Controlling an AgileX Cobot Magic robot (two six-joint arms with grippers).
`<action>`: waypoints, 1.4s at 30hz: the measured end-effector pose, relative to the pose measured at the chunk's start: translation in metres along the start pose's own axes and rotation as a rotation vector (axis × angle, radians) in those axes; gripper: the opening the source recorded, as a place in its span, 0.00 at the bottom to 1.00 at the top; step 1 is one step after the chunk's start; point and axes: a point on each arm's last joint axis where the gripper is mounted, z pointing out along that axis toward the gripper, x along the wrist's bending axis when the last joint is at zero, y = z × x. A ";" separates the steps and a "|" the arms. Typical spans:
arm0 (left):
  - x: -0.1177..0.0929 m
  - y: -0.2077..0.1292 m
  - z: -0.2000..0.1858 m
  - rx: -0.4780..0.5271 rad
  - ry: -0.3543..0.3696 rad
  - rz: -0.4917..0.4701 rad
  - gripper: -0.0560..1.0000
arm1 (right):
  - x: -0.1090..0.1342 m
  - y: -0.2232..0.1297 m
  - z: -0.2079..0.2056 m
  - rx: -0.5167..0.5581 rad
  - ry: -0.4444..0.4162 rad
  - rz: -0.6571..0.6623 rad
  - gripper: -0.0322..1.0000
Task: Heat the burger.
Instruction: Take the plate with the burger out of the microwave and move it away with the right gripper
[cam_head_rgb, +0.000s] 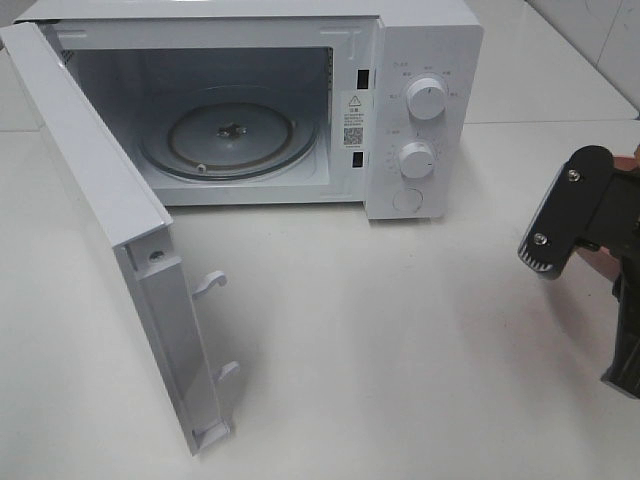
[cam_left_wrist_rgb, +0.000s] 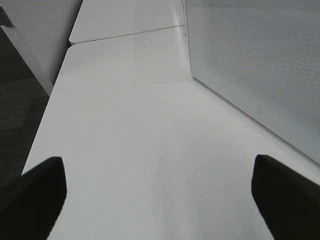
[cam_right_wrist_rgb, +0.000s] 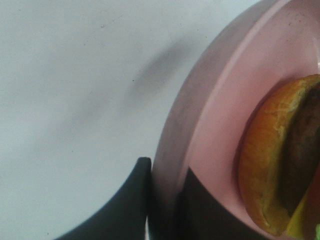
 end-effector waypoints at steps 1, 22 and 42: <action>0.000 0.000 0.000 0.000 0.000 0.000 0.93 | 0.001 0.000 0.002 0.013 -0.002 0.016 0.13; 0.000 0.000 0.000 0.000 0.001 0.001 0.93 | 0.017 -0.003 0.048 0.305 -0.083 0.374 0.13; 0.000 0.000 0.000 0.000 0.001 0.001 0.93 | 0.011 -0.019 0.107 0.448 -0.058 0.471 0.13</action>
